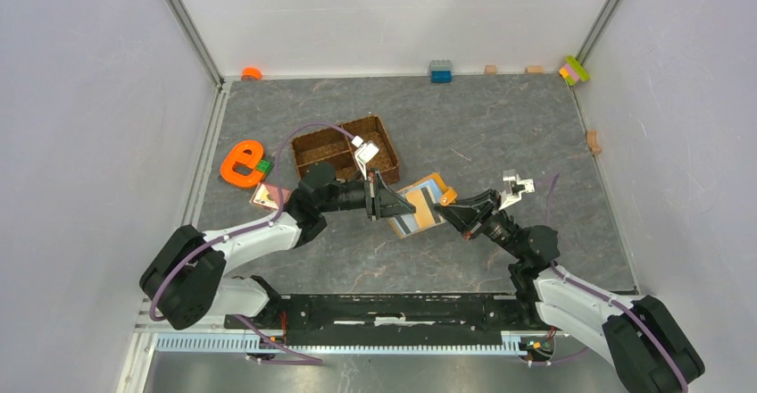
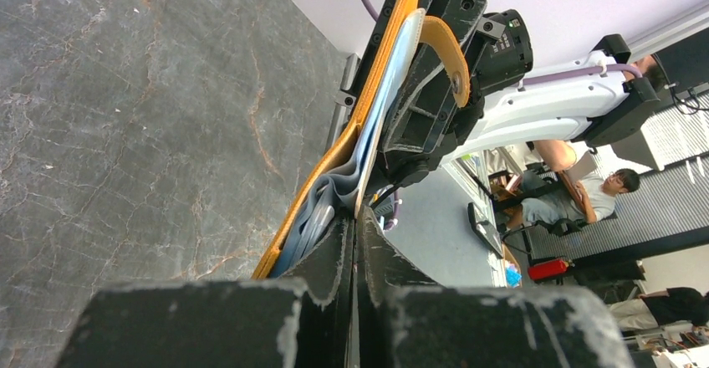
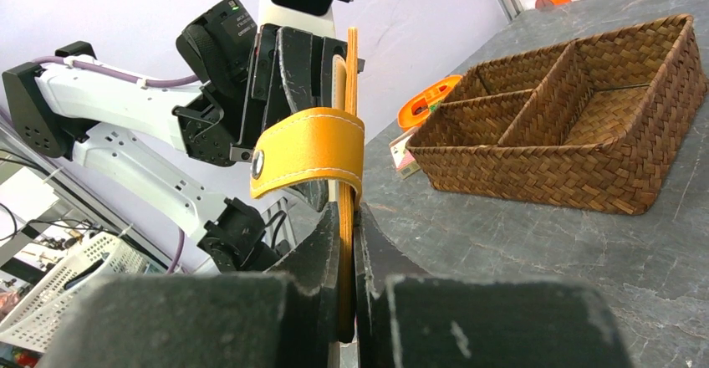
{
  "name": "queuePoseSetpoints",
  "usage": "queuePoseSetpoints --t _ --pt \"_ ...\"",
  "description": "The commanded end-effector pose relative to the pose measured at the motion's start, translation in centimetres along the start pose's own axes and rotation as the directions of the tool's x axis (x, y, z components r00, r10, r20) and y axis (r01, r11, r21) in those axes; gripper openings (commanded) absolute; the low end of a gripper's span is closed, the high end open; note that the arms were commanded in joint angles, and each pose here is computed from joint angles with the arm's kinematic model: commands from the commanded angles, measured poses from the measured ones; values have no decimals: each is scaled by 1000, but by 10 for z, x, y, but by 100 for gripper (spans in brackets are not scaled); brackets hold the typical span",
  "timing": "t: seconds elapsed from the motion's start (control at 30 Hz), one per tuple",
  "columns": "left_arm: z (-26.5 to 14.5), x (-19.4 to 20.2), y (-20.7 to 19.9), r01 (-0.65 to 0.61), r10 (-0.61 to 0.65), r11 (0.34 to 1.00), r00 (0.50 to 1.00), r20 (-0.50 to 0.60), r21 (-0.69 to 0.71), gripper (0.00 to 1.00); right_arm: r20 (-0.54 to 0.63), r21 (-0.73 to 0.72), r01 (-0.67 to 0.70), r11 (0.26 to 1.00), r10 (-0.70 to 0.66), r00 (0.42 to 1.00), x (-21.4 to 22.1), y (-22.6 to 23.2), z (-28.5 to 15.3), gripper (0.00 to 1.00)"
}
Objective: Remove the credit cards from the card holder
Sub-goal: Remove the credit card from the card holder.
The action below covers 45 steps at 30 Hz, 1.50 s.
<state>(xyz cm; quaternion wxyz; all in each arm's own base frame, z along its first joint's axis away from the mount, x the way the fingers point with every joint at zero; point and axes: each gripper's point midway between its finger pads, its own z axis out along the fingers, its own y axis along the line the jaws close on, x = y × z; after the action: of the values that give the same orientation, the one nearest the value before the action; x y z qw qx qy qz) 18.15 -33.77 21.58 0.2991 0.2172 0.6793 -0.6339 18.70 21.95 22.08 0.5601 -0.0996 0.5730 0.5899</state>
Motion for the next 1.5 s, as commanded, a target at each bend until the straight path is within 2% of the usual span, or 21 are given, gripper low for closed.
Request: queuePoseSetpoints --t 0.0,0.3,0.47,0.5,0.67,0.77,1.0,1.1,1.3,1.47 --pt "-3 -15 -12 -67 66 998 997 38 21 2 74 75 7 997 -12 997 -10 -17 -7 0" --pt "-4 -16 -12 -68 68 997 997 42 17 2 51 144 -38 989 31 998 -4 -36 -10 0" --pt "-3 -15 -7 -58 58 998 998 39 0 2 34 67 -68 995 66 997 -3 -22 -6 0" --pt "-2 -15 -5 -56 56 998 998 37 -6 4 36 48 -72 996 70 997 -4 -18 -5 0" --pt "-5 -13 4 -63 66 996 997 50 -58 40 52 -13 -87 996 88 995 -8 -5 -6 0" --pt "-6 -14 5 -70 74 995 995 60 -69 47 58 -26 -93 995 95 994 -10 -1 -7 0" --pt "0 -10 -6 -67 67 998 997 42 3 45 47 -56 -119 991 122 991 -10 5 -7 0" --pt "4 -7 -15 -65 63 997 998 26 51 45 52 -112 -138 984 144 988 -13 17 -8 0" --pt "7 -5 -20 -71 70 995 997 14 68 35 35 -180 -191 965 200 979 -15 29 -7 0" --pt "9 -4 -22 -71 70 995 997 6 74 34 34 -195 -200 960 210 977 -16 32 -7 0"
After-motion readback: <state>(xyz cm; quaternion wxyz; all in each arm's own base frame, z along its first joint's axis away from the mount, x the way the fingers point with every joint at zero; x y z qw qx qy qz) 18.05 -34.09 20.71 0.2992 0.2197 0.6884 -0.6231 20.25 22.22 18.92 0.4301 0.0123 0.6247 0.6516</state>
